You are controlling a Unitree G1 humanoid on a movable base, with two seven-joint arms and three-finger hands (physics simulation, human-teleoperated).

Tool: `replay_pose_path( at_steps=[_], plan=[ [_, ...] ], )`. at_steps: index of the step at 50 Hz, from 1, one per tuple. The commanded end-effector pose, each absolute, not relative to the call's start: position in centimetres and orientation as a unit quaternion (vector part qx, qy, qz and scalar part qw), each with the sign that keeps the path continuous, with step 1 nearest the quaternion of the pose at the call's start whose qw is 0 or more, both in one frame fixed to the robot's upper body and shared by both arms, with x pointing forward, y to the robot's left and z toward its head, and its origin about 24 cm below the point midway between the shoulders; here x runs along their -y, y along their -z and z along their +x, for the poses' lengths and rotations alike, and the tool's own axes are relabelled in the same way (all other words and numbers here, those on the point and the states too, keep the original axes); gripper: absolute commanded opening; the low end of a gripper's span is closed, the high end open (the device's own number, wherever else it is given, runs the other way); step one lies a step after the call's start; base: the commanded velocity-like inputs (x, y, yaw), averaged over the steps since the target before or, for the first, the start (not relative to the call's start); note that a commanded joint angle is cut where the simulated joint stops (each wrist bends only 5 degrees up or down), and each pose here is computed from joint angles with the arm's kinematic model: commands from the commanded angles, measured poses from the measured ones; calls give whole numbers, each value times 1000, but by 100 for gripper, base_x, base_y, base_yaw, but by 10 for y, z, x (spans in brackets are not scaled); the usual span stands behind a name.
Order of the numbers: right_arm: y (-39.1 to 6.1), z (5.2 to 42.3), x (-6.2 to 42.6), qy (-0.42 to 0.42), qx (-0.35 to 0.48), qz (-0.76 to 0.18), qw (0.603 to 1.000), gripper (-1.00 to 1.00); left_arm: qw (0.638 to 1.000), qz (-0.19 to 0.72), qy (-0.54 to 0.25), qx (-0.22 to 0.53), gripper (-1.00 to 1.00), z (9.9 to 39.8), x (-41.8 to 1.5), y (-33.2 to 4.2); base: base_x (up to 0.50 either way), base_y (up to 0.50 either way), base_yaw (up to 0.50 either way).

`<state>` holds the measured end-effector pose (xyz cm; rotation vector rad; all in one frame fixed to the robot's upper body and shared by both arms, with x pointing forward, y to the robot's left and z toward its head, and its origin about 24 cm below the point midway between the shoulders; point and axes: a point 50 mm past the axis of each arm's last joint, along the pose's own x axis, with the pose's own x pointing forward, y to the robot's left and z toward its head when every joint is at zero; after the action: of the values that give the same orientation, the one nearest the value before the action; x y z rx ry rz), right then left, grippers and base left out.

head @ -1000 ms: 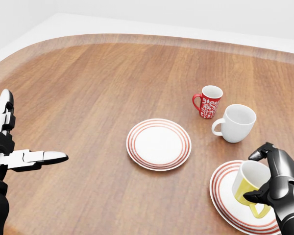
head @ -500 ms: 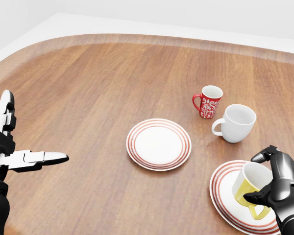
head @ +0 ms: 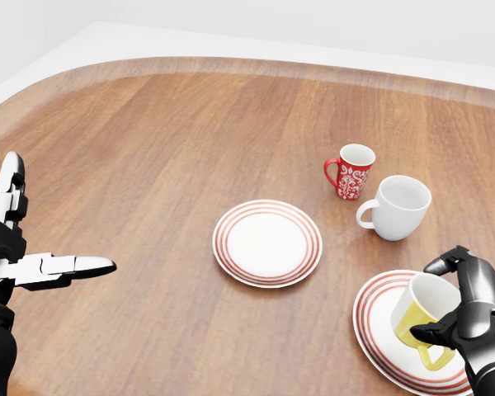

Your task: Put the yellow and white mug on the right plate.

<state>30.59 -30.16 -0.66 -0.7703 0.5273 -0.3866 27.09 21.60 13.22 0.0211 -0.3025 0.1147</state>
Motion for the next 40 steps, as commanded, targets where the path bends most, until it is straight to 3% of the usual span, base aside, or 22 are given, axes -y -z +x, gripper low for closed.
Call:
replay_pose_path(
  at_steps=[1,40],
  plan=[
    [5,307,302,187,-247,-386,869,-100,987,11,-57,152,100,270,-216,-133,0,0,0],
    [-5,314,303,207,-230,-377,873,-100,987,11,-57,149,100,271,-216,-131,0,0,0]
  ],
)
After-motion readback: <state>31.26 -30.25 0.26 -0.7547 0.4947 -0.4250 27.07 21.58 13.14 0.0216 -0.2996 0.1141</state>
